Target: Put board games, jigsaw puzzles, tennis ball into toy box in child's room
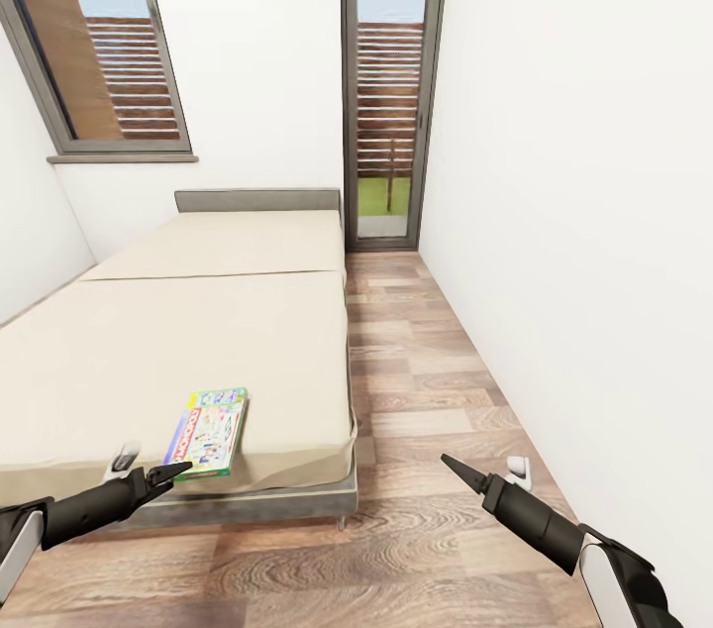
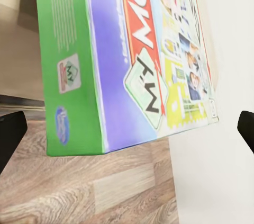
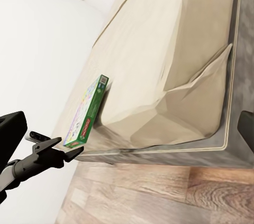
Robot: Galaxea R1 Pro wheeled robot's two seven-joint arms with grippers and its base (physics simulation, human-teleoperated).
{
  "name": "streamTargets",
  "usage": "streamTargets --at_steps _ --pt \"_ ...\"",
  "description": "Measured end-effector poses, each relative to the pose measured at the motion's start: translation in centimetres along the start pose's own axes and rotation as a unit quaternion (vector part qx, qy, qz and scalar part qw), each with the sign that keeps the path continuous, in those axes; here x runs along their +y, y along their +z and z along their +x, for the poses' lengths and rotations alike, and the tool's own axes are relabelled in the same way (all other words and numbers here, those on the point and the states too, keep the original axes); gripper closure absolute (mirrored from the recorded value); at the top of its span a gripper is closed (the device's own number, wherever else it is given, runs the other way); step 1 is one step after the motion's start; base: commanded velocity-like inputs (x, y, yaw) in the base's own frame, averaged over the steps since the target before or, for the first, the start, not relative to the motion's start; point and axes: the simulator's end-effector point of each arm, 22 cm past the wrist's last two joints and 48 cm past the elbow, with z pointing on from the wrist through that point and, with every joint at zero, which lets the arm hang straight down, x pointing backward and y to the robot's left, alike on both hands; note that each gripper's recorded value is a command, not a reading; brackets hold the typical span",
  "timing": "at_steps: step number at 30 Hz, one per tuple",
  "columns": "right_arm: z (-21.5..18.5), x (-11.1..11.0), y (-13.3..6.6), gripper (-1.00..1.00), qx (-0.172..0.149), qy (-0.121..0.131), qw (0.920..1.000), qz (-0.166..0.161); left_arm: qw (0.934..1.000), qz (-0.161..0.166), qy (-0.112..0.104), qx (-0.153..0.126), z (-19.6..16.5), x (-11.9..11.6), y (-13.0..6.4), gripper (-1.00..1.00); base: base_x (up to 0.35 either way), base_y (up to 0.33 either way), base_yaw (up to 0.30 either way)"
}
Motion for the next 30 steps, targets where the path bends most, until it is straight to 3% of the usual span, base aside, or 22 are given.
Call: streamTargets --at_steps 30 --pt "0.05 -0.07 0.0 -1.0 0.001 0.0 1.0 0.001 1.0 0.0 0.0 0.0 0.02 -0.01 0.02 -1.0 0.03 0.0 0.0"
